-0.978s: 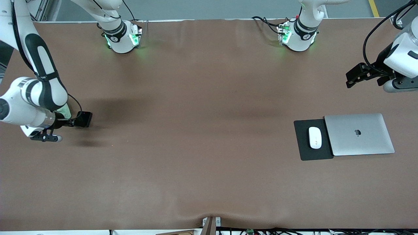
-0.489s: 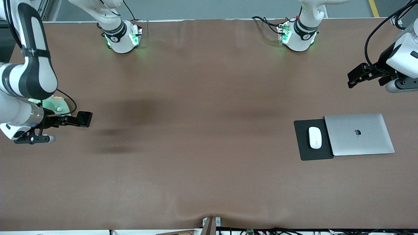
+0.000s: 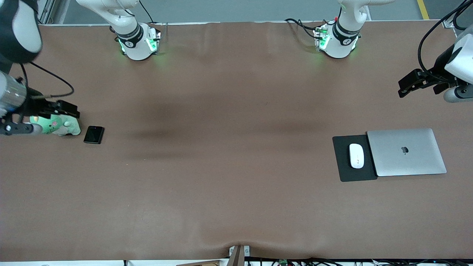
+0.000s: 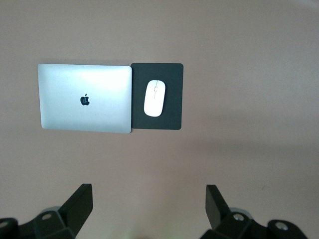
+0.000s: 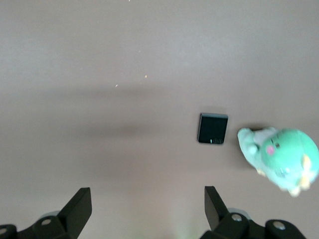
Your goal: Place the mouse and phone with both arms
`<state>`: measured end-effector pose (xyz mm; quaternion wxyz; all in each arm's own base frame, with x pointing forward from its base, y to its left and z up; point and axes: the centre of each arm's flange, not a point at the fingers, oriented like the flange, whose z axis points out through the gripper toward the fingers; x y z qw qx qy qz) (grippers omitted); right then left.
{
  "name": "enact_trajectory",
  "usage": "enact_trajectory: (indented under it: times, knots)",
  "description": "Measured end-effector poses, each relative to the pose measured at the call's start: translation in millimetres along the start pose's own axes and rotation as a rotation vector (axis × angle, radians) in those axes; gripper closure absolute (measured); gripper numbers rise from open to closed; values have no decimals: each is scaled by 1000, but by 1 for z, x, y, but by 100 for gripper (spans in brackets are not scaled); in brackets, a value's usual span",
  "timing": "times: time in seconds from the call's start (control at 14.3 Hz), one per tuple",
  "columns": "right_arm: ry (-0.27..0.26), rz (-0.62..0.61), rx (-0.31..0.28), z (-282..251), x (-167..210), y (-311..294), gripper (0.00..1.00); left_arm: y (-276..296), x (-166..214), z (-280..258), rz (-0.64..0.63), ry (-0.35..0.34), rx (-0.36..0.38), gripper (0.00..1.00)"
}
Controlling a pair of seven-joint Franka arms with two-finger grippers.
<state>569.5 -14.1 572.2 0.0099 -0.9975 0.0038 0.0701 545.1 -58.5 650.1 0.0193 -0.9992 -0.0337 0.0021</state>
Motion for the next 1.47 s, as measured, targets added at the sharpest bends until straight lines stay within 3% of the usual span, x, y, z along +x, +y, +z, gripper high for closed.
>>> enact_trajectory:
  times: [0.21,0.49,1.47]
  knots:
    - [20,6,3,-42,-17,-1,0,0,0,0,0,-1,0,0]
    - [35,-2,55,-64,-35,-9,0,0,-2,1,0,-13,3,0]
    - [22,4,45,-55,-34,-5,0,2,-6,-8,18,-20,4,0]
